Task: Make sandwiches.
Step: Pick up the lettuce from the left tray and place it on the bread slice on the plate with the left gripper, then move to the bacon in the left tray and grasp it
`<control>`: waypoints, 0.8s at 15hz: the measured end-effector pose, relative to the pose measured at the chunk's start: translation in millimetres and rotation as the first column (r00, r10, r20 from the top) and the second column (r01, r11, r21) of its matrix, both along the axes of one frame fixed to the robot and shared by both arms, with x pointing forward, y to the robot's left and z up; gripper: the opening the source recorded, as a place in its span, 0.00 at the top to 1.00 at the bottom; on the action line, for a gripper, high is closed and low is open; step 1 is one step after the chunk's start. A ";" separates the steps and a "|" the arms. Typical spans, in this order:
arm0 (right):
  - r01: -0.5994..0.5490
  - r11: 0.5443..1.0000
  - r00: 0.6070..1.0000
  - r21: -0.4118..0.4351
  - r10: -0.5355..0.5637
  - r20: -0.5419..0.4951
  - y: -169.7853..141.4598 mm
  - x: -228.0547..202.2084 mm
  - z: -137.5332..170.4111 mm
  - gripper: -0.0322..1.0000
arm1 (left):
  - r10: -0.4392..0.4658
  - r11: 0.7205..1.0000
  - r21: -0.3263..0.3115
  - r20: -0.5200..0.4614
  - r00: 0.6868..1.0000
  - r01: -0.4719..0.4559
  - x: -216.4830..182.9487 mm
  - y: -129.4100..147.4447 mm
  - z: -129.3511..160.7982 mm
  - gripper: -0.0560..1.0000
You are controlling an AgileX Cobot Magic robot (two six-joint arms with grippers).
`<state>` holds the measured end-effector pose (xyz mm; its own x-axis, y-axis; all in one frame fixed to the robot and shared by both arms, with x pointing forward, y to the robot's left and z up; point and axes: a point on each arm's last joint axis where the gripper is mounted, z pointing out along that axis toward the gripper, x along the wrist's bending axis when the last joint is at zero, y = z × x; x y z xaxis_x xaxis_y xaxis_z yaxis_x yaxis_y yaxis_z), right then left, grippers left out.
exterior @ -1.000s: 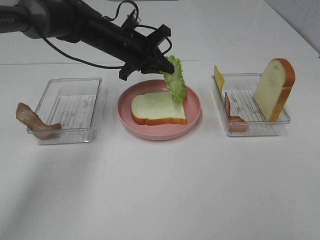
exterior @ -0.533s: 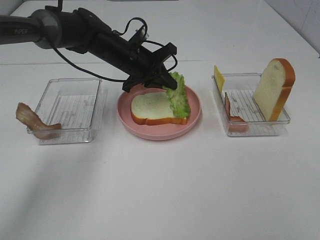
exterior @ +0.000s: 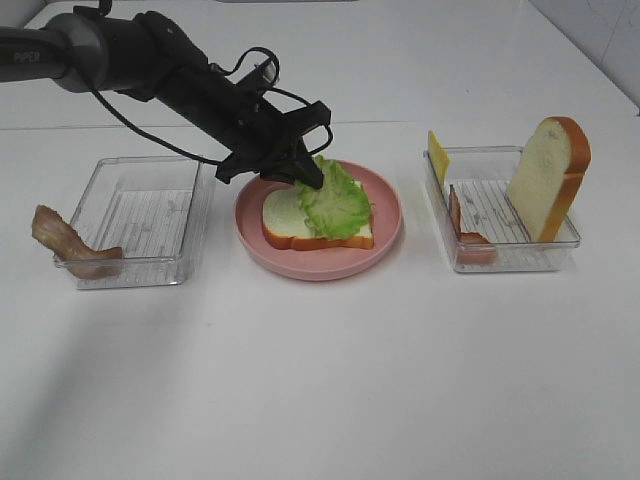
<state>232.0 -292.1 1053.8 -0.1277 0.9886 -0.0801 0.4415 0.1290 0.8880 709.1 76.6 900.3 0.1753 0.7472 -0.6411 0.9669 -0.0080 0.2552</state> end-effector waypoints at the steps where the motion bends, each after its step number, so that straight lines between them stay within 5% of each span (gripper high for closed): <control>1: 0.000 1.000 1.000 0.000 0.000 0.000 0.0 0.0 0.0 0.25 | -0.002 1.000 0.014 -0.002 1.000 0.002 -0.2 0.9 -0.9 0.94; 4: 0.000 1.000 1.000 0.000 0.000 0.000 0.0 0.0 0.0 0.25 | 0.006 1.000 0.025 -0.012 1.000 -0.006 -0.4 1.8 -1.7 0.86; 6: 0.000 1.000 1.000 0.000 0.000 0.000 0.0 0.0 0.0 0.25 | 0.006 1.000 0.029 -0.011 1.000 -0.006 -0.4 2.1 -1.4 0.52; 8: 0.000 1.000 1.000 0.000 0.000 0.000 0.0 0.0 0.0 0.25 | -0.011 0.998 0.066 0.024 1.000 0.009 0.0 4.7 4.4 0.30; 12: 0.000 1.000 1.000 0.000 0.000 0.000 0.0 0.0 0.0 0.25 | -0.049 0.972 0.234 0.183 0.982 0.005 -1.3 21.0 58.8 0.26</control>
